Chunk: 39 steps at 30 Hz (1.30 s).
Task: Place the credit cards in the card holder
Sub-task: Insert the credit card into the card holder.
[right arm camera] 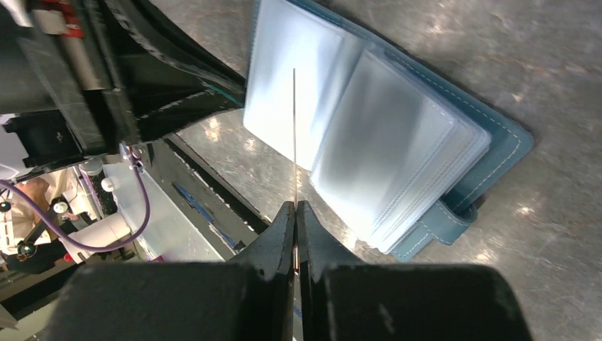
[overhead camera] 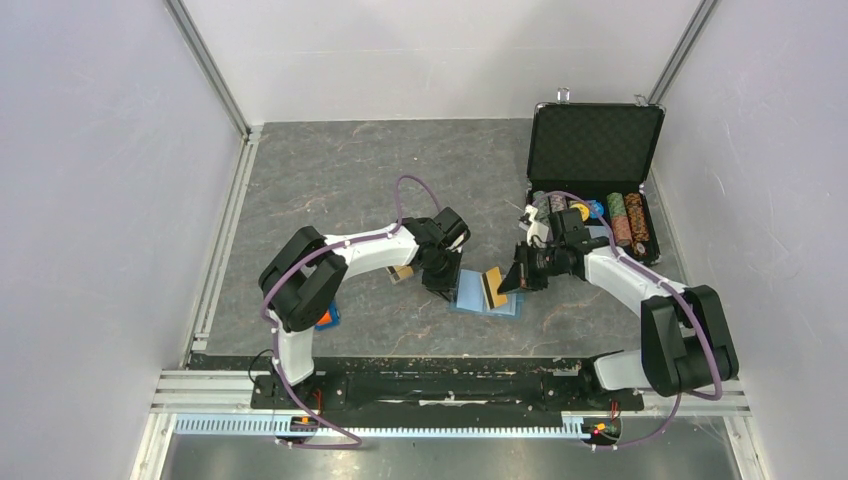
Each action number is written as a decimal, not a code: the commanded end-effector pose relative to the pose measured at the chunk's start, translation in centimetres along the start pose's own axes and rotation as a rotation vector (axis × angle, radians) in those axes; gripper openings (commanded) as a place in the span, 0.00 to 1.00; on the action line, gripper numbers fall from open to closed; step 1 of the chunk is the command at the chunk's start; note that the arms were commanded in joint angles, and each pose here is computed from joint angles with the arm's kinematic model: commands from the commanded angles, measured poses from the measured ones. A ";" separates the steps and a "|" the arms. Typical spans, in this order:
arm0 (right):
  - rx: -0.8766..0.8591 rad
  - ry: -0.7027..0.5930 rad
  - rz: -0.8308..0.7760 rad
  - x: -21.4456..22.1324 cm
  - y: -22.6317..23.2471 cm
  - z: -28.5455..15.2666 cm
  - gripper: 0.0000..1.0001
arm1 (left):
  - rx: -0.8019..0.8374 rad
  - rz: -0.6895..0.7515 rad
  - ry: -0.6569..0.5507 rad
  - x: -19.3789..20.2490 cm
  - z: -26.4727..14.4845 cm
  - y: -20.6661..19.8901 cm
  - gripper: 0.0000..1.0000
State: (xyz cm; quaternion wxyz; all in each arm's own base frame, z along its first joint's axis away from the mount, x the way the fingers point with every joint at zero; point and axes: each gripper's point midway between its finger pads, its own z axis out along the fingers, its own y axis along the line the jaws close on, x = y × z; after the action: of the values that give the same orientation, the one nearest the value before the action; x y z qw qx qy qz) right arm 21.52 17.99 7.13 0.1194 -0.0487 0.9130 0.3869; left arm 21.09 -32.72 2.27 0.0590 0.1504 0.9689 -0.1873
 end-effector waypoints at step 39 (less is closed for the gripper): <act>-0.065 0.064 0.028 -0.5 -3.4 2.5 0.00 | 0.060 -0.017 0.048 0.3 1.3 -1.2 0.05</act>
State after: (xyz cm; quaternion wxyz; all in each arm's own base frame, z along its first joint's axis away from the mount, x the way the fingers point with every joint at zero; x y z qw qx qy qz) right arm 21.67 17.30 2.98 0.0695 -0.0284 0.9063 0.4159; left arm 20.04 -33.43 1.53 0.0302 0.1463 0.9662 -0.2099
